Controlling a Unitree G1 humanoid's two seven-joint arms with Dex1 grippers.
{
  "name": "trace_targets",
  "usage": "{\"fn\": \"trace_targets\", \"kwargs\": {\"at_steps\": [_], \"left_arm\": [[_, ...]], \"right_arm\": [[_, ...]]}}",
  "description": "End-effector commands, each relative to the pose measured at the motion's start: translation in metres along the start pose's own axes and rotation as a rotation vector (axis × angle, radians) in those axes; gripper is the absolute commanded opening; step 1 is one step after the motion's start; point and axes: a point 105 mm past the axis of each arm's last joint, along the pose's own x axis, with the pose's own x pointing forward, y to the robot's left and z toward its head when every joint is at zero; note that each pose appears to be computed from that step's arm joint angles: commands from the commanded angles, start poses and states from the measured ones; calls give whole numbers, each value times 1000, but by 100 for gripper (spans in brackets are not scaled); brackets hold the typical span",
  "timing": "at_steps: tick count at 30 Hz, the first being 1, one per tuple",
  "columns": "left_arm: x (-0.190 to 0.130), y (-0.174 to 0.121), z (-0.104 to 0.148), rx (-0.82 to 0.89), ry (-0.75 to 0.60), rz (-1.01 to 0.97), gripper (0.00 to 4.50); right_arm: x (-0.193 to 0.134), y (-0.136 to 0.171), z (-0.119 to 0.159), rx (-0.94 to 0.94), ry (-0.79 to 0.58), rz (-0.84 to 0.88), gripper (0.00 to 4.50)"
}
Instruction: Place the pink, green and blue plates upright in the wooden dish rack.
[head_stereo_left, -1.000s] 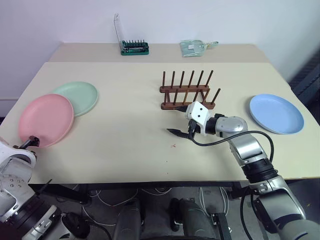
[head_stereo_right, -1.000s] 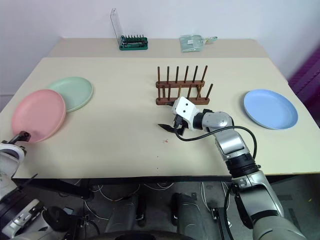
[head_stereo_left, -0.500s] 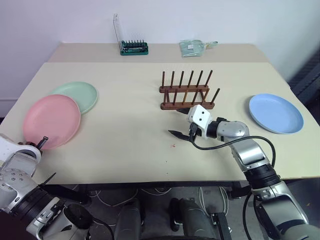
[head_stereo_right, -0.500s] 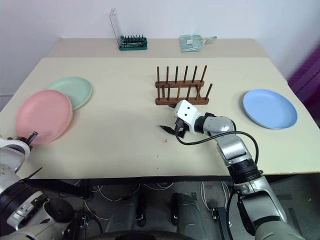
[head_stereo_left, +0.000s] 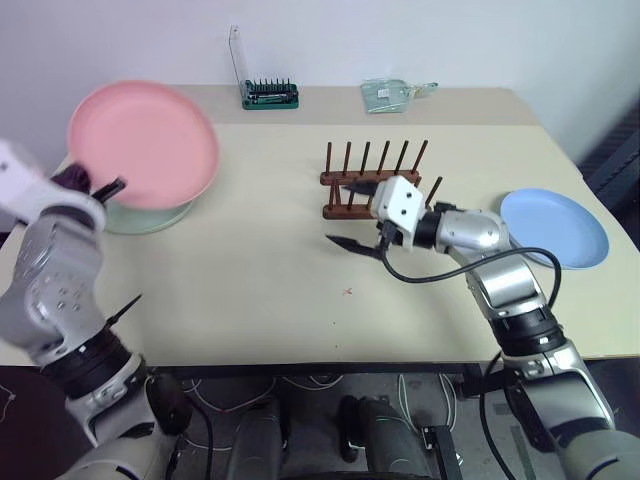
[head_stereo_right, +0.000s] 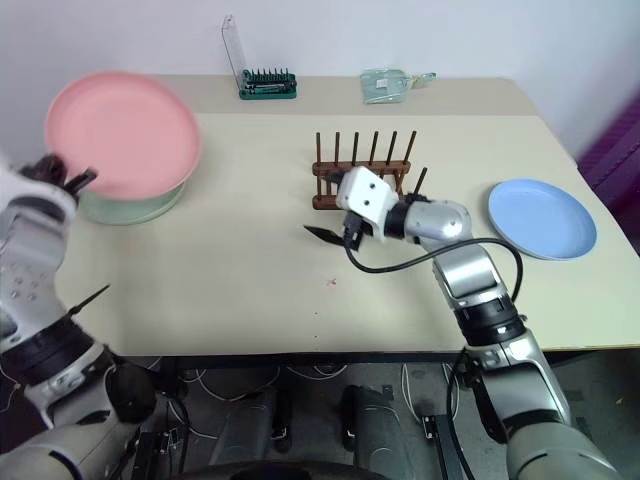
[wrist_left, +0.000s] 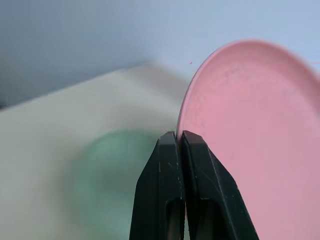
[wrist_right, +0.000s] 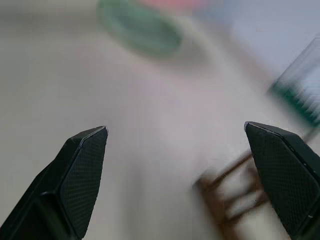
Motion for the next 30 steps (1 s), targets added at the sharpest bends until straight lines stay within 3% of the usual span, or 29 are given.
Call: {"fn": "trace_targets", "kwargs": {"at_steps": [1, 8, 11, 17, 21, 27, 29, 30], "left_arm": [[4, -62, 15, 75, -70, -138, 4], [3, -130, 6, 26, -42, -293, 4], [-6, -161, -5, 38, -11, -383, 4], [-20, -180, -13, 27, 18, -456, 4], [-25, -182, -21, 11, 53, -463, 0], [-22, -172, -21, -30, 64, -426, 0], [-22, -173, -20, -75, 67, -441, 0], [-23, -173, -18, -120, 64, -443, 29]], "right_arm": [[14, -13, 28, -237, -53, -71, 450], [29, -17, 52, -420, -119, -128, 450], [40, -21, 49, -531, -68, -168, 450], [45, -29, 28, -589, 22, -223, 450], [42, -35, 11, -644, 89, -252, 318], [38, -43, 10, -685, 110, -308, 4], [37, -46, 9, -706, 116, -319, 1], [37, -46, 9, -713, 116, -319, 0]]}}
